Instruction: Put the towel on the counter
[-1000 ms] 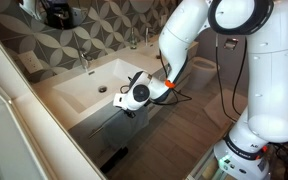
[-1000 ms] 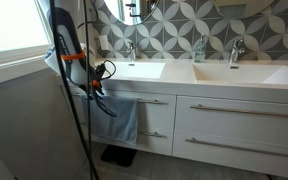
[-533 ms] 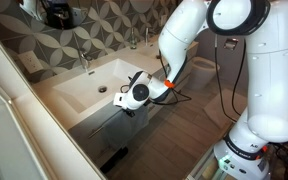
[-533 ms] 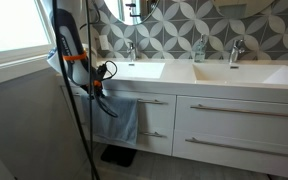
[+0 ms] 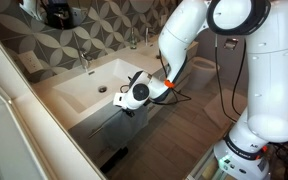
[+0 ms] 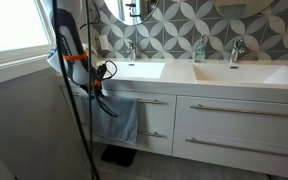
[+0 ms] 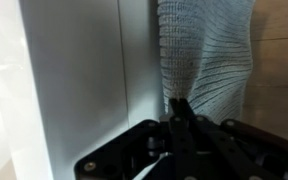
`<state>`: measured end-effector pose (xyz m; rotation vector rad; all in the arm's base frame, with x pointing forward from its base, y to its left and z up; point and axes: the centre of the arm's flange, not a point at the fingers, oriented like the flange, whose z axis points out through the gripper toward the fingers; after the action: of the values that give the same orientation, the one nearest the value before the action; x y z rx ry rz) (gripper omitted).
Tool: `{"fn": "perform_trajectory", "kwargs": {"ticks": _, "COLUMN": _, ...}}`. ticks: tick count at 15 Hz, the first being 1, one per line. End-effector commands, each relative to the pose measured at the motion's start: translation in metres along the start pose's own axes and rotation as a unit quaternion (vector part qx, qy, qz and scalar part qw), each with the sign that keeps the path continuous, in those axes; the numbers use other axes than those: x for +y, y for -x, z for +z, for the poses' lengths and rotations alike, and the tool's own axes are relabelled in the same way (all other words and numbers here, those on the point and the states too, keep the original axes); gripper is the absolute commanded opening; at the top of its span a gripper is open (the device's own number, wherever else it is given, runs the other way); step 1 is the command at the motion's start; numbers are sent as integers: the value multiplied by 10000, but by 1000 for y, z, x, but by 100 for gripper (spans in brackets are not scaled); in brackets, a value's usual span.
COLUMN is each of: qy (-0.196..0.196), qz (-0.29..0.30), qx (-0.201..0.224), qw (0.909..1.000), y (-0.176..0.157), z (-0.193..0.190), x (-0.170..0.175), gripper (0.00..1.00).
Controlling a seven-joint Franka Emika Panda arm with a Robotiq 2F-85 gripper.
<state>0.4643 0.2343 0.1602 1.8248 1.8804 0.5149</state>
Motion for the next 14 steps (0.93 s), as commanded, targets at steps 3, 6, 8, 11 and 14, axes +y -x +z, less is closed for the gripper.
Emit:
{"fn": "perform_trajectory", "kwargs": {"ticks": 3, "qy": -39, "qz": 128, "qx": 42, "qw": 9999, "y": 7, "z": -33, "x": 8, "gripper": 1}}
{"fn": "perform_trajectory", "kwargs": {"ticks": 6, "qy": 69, "qz": 365, "qx": 3, "qw": 9993, "y": 22, "z": -64, "x": 14, "gripper": 1}}
{"fn": "perform_trajectory", "kwargs": {"ticks": 8, "qy": 121, "qz": 487, "qx": 7, "qw": 9987, "y": 33, "z": -87, "x": 18, "gripper": 1}}
{"fn": "perform_trajectory", "kwargs": {"ticks": 11, "qy": 467, "qz": 722, "qx": -41, "qw": 9963, "y": 51, "z": -123, "x": 30, "gripper": 1}}
{"fn": "perform_trajectory", "kwargs": {"ticks": 14, "qy": 882, "qz": 946, "qx": -118, "qw": 9915, "y": 69, "z": -161, "x": 48, "gripper": 1}}
